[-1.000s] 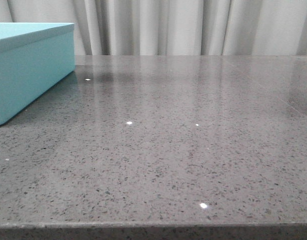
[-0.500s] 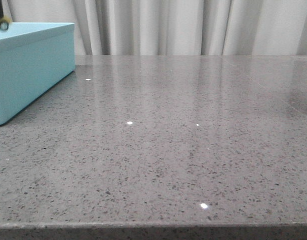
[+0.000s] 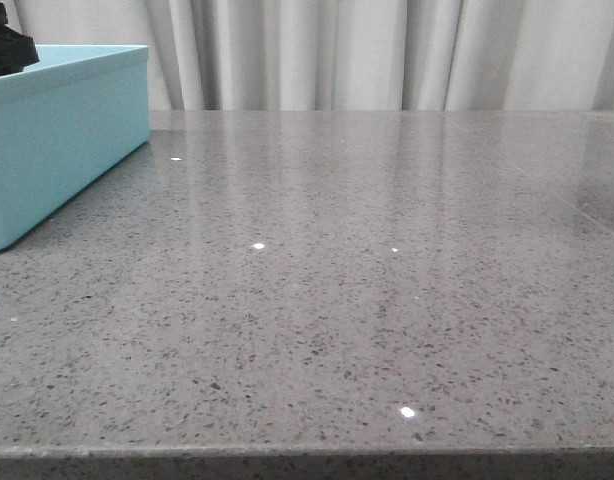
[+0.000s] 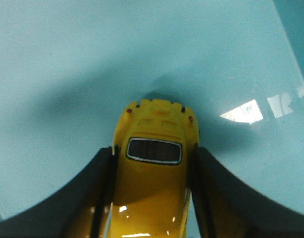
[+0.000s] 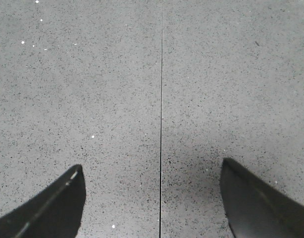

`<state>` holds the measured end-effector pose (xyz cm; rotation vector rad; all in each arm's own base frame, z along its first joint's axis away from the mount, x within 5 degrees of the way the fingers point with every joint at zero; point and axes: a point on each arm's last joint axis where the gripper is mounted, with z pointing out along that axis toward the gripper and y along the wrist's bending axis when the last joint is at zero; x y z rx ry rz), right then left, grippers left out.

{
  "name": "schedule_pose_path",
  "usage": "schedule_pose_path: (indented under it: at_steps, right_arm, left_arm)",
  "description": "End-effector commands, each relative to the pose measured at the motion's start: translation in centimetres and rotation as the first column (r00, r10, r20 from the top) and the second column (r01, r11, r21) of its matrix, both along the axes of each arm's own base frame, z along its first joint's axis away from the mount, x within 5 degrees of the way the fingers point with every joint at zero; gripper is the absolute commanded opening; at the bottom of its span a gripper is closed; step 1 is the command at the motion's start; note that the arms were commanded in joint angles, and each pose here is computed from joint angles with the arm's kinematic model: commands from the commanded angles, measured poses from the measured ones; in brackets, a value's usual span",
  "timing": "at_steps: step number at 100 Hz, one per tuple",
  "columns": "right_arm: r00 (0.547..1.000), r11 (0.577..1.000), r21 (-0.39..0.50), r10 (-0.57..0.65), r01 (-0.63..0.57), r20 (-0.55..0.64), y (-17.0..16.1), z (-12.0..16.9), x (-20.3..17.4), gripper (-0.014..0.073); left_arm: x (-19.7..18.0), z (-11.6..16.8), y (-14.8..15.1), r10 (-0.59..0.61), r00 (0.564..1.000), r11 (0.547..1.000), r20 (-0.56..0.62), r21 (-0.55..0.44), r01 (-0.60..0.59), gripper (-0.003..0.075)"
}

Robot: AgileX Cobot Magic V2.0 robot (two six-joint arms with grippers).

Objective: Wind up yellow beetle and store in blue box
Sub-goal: 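Carry the beetle over the blue box and lower it inside with the left gripper, then open the left gripper to release the beetle and raise it out of the box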

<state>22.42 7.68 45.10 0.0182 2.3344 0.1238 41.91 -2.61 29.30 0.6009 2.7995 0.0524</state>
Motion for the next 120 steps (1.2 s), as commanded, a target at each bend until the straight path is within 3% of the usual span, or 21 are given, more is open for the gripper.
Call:
schedule_pose_path:
  at_steps: [1, 21, 41, 62, 88, 105, 120]
  right_arm:
    - [0.994, 1.0, 0.015, 0.007, -0.009, 0.111, -0.4, 1.8, -0.7, 0.0562]
    - [0.994, 1.0, 0.015, 0.007, -0.009, 0.111, -0.4, 1.8, -0.7, 0.0562]
    - [0.993, 1.0, 0.014, 0.01, -0.012, 0.116, -0.4, 1.8, -0.6, 0.0562]
    - [0.986, 0.999, -0.001, 0.037, -0.038, 0.159, -0.7, 2.5, -1.3, 0.0561]
    - [0.974, 0.999, 0.019, 0.035, -0.04, 0.222, -1.8, 4.0, -3.7, 0.0551]
    - [0.966, 0.999, 0.017, 0.041, -0.047, 0.254, -2.6, 4.8, -5.5, 0.0386]
    - [0.954, 0.998, -0.01, 0.066, -0.066, 0.294, -3.5, 5.6, -7.6, 0.0213]
  left_arm:
    - [-1.0, 2.8, 0.0, 0.011, 0.998, 1.0, 0.055, -0.019, -0.01, 0.02]
    - [-1.0, 2.8, 0.0, 0.011, 0.998, 1.0, 0.055, -0.019, -0.01, 0.0482]
    - [-1.0, 3.2, 0.2, 0.01, 0.998, 1.0, 0.067, 0.009, -0.011, 0.0489]
    - [-2.8, 6.7, 0.3, 0.055, 0.986, 0.998, 0.155, -0.027, -0.052, 0.0385]
    - [-6.4, 11.8, 0.0, 0.058, 0.958, 0.995, 0.28, -0.099, -0.031, 0.0137]
    - [-8.9, 14.1, -0.6, 0.061, 0.943, 0.983, 0.327, -0.181, -0.001, -0.002]
    - [-11.3, 15.5, -0.8, 0.062, 0.931, 0.976, 0.359, -0.219, 0.019, -0.0018]
